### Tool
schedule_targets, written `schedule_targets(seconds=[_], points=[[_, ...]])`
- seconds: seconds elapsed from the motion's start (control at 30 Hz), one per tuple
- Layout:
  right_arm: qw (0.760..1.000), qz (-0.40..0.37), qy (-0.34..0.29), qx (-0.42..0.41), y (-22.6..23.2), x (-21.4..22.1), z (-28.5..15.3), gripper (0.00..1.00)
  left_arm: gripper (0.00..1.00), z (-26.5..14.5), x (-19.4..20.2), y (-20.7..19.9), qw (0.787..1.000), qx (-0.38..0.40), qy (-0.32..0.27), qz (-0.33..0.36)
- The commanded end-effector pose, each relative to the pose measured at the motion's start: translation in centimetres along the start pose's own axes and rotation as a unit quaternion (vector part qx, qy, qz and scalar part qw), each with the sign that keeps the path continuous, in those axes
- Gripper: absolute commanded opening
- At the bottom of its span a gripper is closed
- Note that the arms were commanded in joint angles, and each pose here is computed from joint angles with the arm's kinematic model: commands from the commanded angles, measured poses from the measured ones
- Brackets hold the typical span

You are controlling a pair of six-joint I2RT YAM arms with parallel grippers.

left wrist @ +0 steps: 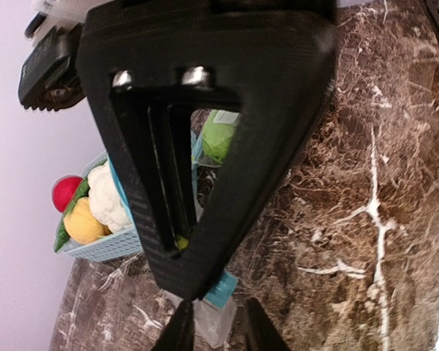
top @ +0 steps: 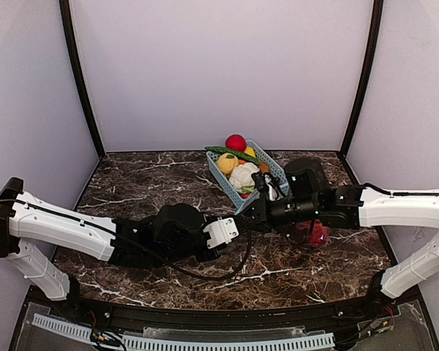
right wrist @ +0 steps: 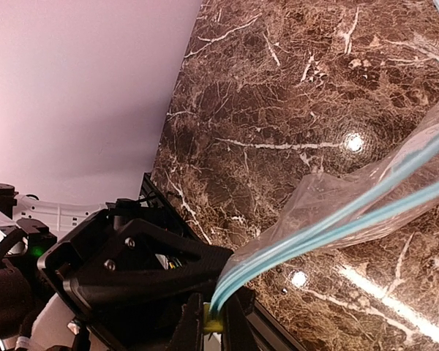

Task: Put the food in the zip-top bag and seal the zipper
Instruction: Pass from the right arm to the left

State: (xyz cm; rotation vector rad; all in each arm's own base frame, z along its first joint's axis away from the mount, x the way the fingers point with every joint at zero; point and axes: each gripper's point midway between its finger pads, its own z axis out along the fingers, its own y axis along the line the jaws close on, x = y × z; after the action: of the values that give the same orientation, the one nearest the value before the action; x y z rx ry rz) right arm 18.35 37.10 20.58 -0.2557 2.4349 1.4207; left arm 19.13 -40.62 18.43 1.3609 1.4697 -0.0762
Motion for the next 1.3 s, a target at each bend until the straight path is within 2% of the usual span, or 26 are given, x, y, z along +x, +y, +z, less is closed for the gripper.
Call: schedule_targets(seconds=[0.0,0.3,0.5,0.53,0.6,0.77,0.87,1.0,1.07,1.17,1.27], points=[[1.0,0.007,-0.013,-0.008,0.4,-0.6,-0.6,0.0,0.33,0.1,-0.7,0.7,1.0,-0.021,-0.003,0.0],[1.0,0.012,-0.006,-0.008,0.2,-0.4,-0.4,0.0,0.36,0.2,-1.4,2.2,0.998,-0.064,-0.011,-0.005],[1.0,0.012,-0.006,-0.009,0.3,-0.4,-0.5,0.0,0.18,0.6,-1.5,2.0,0.998,-0.062,-0.008,0.001],[1.0,0.011,-0.006,-0.009,0.3,-0.4,-0.5,0.01,0.11,0.6,-1.5,1.9,0.998,-0.06,-0.008,0.002],[1.0,0.011,-0.006,-0.01,0.3,-0.4,-0.6,0.09,0.02,0.6,-1.6,1.9,0.998,-0.059,-0.01,0.002],[1.0,0.008,-0.026,-0.003,0.1,-1.0,-1.8,0.37,0.01,-0.1,-1.8,1.8,0.998,-0.045,-0.019,-0.027],[0.999,-0.005,-0.051,0.009,-0.3,-1.9,-3.5,0.52,0.01,-0.5,-1.7,1.4,0.998,-0.003,-0.023,-0.059],[0.996,-0.046,-0.075,0.023,0.1,-2.4,-5.5,0.61,0.01,-1.2,-0.5,0.4,0.987,0.085,-0.002,-0.134],[0.992,-0.091,-0.089,0.025,0.6,-2.7,-6.6,0.64,0.01,-1.6,-0.5,0.0,0.978,0.127,0.002,-0.164],[0.979,-0.176,-0.096,0.027,1.1,-2.5,-7.8,0.63,0.01,-2.9,-1.2,-1.3,0.95,0.228,-0.006,-0.214],[0.962,-0.263,-0.076,0.007,1.7,-1.1,-8.4,0.61,0.01,-3.6,-1.1,-1.1,0.918,0.292,-0.004,-0.267]])
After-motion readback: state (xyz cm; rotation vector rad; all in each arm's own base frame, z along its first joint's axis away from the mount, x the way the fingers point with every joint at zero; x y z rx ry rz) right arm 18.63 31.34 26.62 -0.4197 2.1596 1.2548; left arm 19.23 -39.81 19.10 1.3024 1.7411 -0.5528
